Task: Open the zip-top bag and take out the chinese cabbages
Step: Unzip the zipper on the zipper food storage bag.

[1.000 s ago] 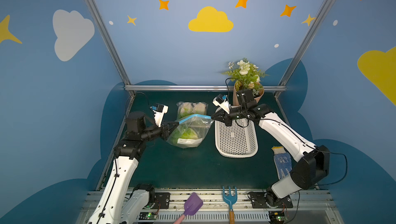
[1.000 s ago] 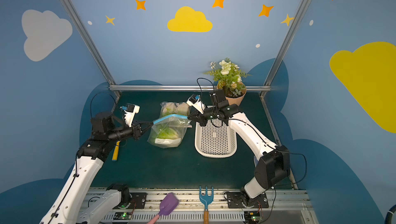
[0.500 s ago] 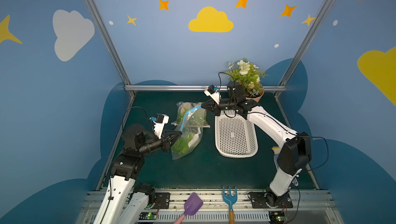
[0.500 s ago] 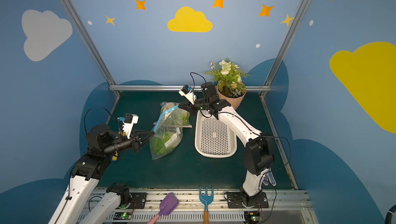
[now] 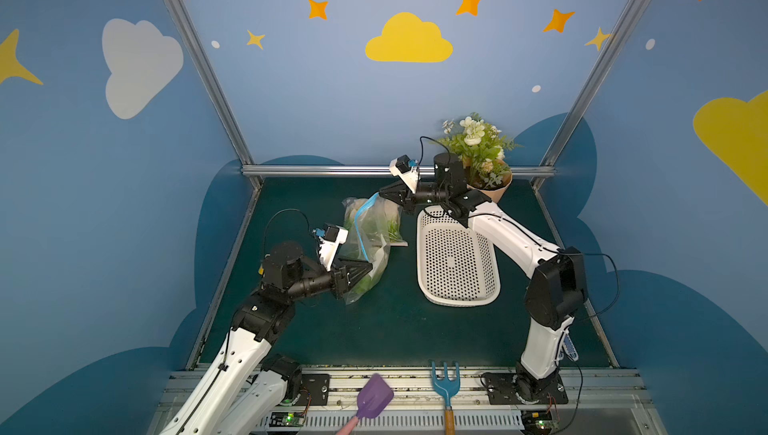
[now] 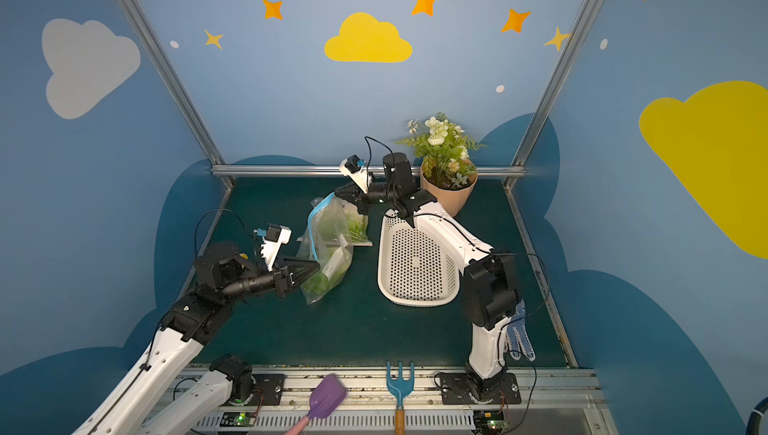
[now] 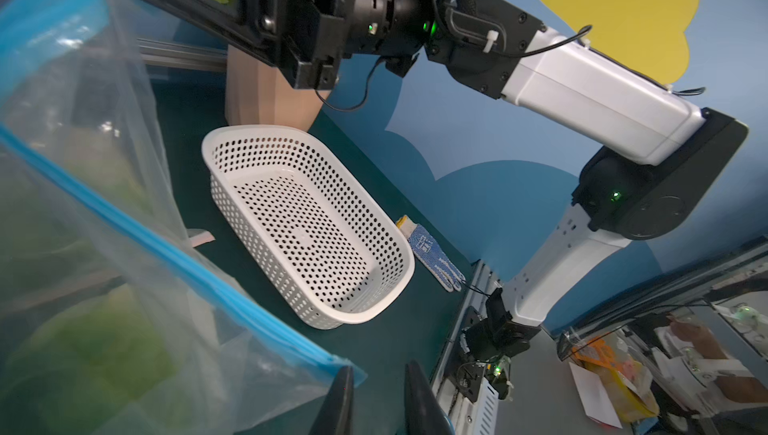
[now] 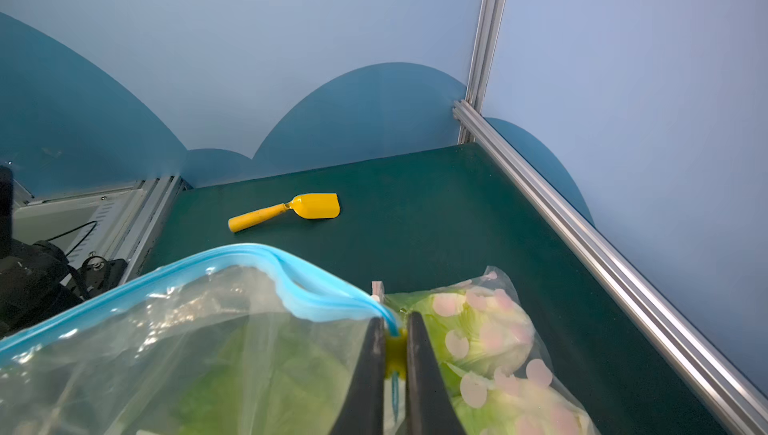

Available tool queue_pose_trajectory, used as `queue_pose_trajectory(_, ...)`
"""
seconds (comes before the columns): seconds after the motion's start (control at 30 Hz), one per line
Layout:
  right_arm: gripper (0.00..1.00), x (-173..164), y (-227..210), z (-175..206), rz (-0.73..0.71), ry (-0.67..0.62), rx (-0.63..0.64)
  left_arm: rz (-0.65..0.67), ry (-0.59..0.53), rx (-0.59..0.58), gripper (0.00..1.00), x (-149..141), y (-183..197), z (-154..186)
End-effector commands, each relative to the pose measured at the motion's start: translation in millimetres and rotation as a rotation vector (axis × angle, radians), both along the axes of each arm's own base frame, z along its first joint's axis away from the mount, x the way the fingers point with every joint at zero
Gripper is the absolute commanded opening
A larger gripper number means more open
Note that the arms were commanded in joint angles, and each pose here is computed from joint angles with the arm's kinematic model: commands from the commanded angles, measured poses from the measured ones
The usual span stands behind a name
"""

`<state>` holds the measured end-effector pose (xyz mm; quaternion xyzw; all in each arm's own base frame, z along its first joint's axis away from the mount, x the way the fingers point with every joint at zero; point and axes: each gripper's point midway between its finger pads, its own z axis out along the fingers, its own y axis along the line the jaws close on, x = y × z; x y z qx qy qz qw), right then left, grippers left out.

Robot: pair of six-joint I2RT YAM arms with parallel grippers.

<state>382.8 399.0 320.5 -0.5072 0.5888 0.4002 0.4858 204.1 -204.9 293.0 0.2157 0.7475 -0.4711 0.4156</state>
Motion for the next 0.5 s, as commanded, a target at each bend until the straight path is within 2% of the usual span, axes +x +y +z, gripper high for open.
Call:
queue_pose_trajectory(0.0, 0.0, 0.2, 6.7, 16.2, 0.035, -0.044, 0.048, -0.028, -0.059, -0.022, 0.31, -4.0, -10.5, 19.4)
queue_pose_trajectory(0.07, 0.0, 0.1, 7.1, 11.7, 0.039, -0.034, 0.043, -0.038, -0.059, 0.008, 0.51, -6.8, -12.5, 16.3)
queue_pose_trajectory(0.1, 0.0, -0.7, 7.4, 10.0, 0.042, -0.031, 0.04, -0.026, -0.056, 0.03, 0.58, -6.3, -10.5, 14.3)
queue_pose_trajectory(0.2, 0.0, -3.5, 5.1, 1.9, 0.049, -0.016, 0.029, 0.017, -0.063, 0.089, 0.7, -6.8, -1.3, 16.3)
queue_pose_trajectory(0.3, 0.0, -8.0, 1.9, -4.2, 0.055, -0.01, 0.016, 0.085, -0.115, 0.135, 0.75, -8.0, 13.0, 28.9)
queue_pose_trajectory(0.47, 0.0, -15.8, -5.5, -9.9, 0.057, -0.005, 0.004, 0.243, -0.222, 0.176, 0.76, -4.4, 40.7, 50.0)
